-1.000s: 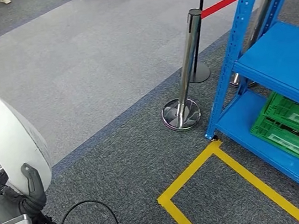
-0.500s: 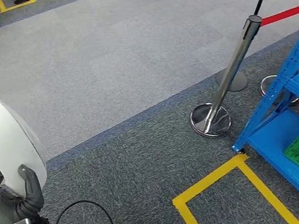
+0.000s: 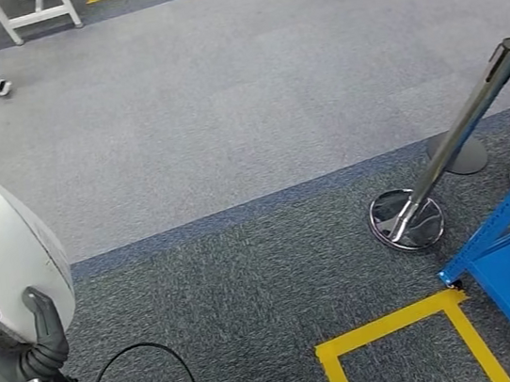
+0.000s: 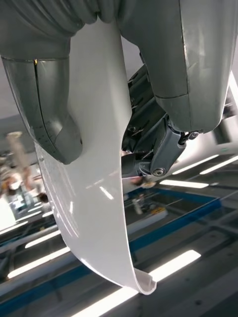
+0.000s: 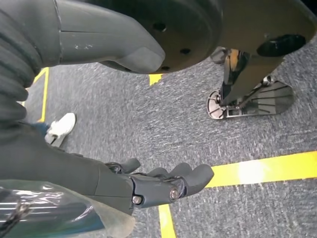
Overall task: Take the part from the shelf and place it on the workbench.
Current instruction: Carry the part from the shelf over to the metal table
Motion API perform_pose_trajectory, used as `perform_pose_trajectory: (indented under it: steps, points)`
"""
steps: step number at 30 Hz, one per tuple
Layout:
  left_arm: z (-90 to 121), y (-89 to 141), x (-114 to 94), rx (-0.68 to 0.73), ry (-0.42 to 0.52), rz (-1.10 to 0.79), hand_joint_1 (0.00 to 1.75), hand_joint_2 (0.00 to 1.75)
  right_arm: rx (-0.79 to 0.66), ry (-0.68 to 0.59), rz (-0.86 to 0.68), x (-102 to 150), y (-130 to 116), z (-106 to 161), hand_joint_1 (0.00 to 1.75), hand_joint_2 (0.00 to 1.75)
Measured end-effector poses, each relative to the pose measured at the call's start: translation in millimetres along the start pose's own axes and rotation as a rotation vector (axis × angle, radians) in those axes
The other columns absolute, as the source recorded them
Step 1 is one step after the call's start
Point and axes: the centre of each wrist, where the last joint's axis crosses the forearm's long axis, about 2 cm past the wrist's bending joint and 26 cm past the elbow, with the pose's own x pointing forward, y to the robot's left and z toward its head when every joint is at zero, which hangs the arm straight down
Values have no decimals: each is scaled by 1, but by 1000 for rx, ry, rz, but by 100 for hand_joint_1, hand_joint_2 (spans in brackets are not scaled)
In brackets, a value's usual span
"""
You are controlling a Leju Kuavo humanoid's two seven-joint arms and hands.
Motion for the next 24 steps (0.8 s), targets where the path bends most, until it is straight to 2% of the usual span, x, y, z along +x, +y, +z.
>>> perform_pose_trajectory:
  steps: [24]
  points:
    - [-4,2,1,39,20,31,175,175,-18,12,-3,0,-3,-1,0,175]
